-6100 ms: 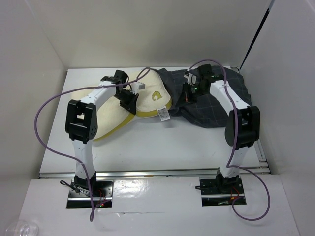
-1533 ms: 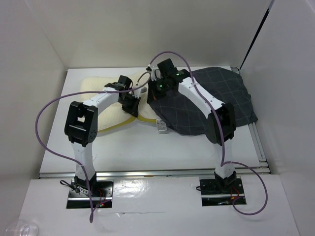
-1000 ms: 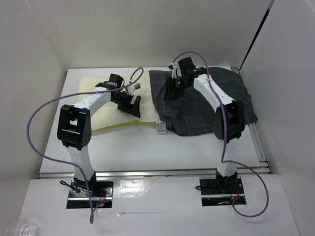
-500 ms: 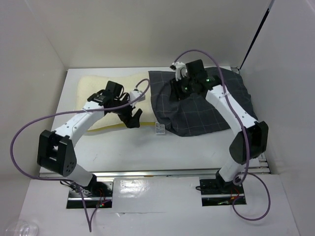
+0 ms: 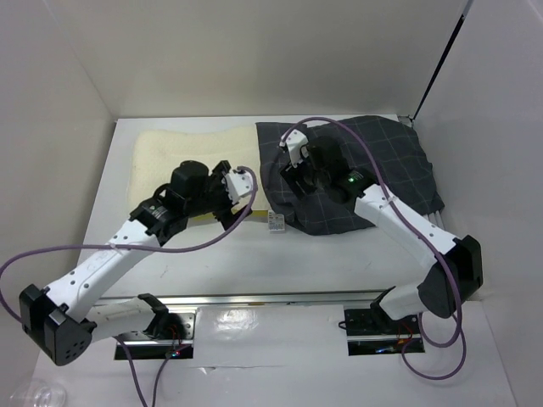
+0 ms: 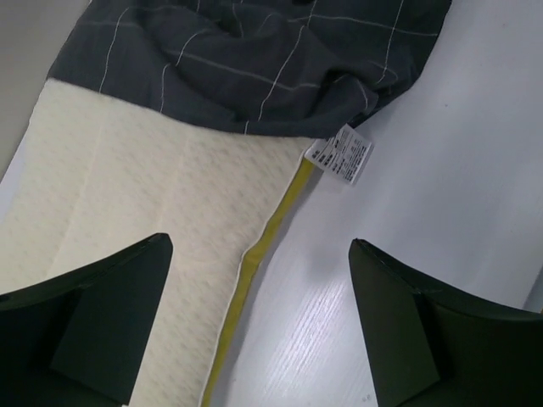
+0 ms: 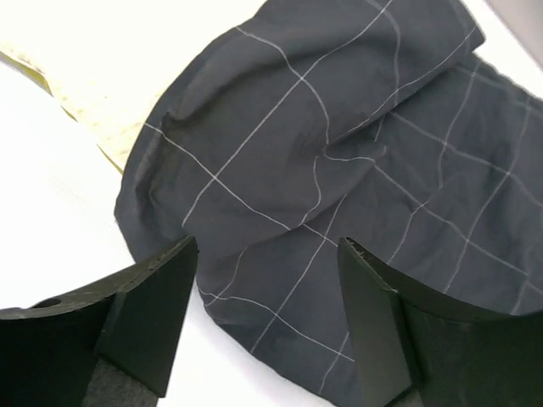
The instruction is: Put the pillow into the pillowcase
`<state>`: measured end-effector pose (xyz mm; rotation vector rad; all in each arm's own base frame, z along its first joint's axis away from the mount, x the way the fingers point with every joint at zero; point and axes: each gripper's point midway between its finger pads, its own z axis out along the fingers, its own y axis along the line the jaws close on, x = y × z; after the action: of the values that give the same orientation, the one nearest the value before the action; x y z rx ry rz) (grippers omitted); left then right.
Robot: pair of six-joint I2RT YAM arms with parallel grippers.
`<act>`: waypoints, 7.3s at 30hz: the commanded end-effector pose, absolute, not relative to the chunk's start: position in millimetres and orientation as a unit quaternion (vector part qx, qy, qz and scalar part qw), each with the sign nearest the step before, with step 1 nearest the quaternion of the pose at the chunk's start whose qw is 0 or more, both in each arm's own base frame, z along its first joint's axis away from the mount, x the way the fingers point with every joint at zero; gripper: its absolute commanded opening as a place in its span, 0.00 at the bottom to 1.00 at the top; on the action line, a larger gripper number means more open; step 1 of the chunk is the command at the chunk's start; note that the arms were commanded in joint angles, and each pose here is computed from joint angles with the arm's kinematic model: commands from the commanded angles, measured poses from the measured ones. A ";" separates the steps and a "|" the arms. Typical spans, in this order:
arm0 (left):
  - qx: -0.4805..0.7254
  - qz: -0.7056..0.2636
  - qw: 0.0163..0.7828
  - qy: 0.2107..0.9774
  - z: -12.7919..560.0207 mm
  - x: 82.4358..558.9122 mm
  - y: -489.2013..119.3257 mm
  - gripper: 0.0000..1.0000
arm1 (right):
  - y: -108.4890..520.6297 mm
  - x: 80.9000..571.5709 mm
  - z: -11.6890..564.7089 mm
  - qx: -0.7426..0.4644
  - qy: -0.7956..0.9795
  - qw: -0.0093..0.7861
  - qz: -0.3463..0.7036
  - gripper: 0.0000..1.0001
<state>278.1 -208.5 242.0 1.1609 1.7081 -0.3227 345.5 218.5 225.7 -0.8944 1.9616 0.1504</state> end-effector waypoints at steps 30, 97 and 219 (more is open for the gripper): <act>0.582 0.100 0.460 0.663 97.9 335.3 -189.8 1.00 | 211.8 320.4 191.0 -0.382 0.828 0.402 0.081 0.81; 0.404 -0.195 0.338 0.827 195.9 401.1 -223.0 0.00 | 275.9 392.3 180.4 -0.195 0.864 0.385 0.260 0.06; 0.387 -0.142 0.330 0.849 115.3 459.4 -113.2 0.00 | 242.1 506.6 194.7 -0.160 0.870 0.351 0.308 0.70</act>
<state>445.9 -129.1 84.9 1.0371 2.2988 -0.6026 496.1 241.5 172.1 -0.4674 2.2972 0.7674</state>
